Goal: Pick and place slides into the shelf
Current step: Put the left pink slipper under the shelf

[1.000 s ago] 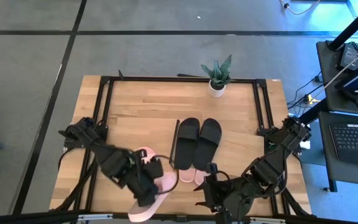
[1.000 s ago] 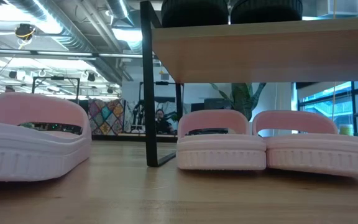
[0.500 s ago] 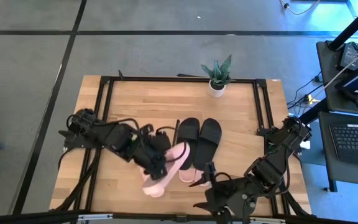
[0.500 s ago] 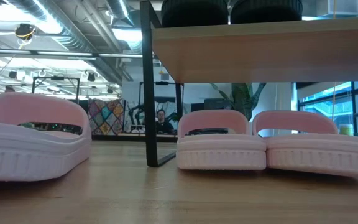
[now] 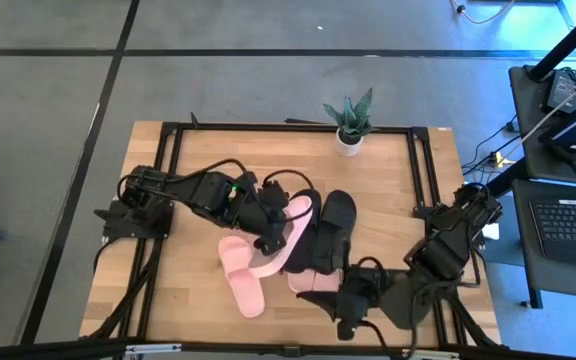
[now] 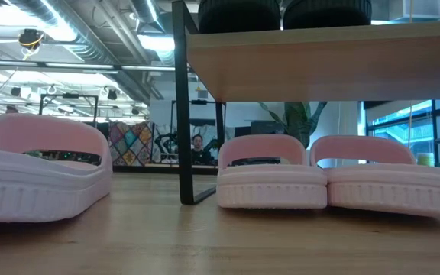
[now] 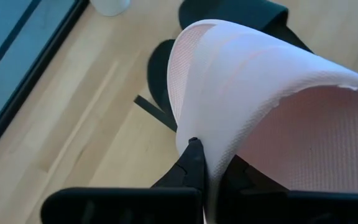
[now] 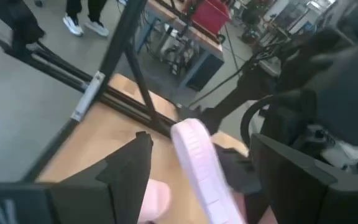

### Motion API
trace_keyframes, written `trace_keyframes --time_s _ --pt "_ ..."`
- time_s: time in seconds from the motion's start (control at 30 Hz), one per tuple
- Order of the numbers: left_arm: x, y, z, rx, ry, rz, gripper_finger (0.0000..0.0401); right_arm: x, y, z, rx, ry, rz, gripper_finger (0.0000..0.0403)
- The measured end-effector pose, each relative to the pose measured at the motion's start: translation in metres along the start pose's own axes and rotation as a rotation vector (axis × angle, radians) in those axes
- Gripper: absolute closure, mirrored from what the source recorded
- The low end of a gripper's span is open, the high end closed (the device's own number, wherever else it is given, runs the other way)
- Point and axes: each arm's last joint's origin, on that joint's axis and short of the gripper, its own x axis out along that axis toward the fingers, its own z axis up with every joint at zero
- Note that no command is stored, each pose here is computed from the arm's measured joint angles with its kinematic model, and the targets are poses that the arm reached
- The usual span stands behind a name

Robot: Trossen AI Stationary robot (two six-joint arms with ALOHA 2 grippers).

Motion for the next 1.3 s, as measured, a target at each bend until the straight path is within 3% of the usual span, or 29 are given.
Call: trace_keyframes --time_s 0.23,0.6,0.9,1.3 --pt "0.003 0.004 0.003 -0.009 0.012 -0.003 0.0401 0.026 -0.006 -0.015 -0.104 0.056 0.087 0.0144" --pt "0.003 0.004 0.003 -0.008 0.013 -0.003 0.0401 0.064 0.003 -0.030 -0.238 0.116 0.069 0.0144" --pt "0.003 0.004 0.003 -0.009 0.013 -0.007 0.0401 0.070 -0.002 -0.022 -0.189 0.039 0.019 0.0144" --pt "0.003 0.004 0.003 -0.011 0.014 -0.006 0.0401 0.076 -0.005 -0.026 -0.169 0.043 0.050 0.0144"
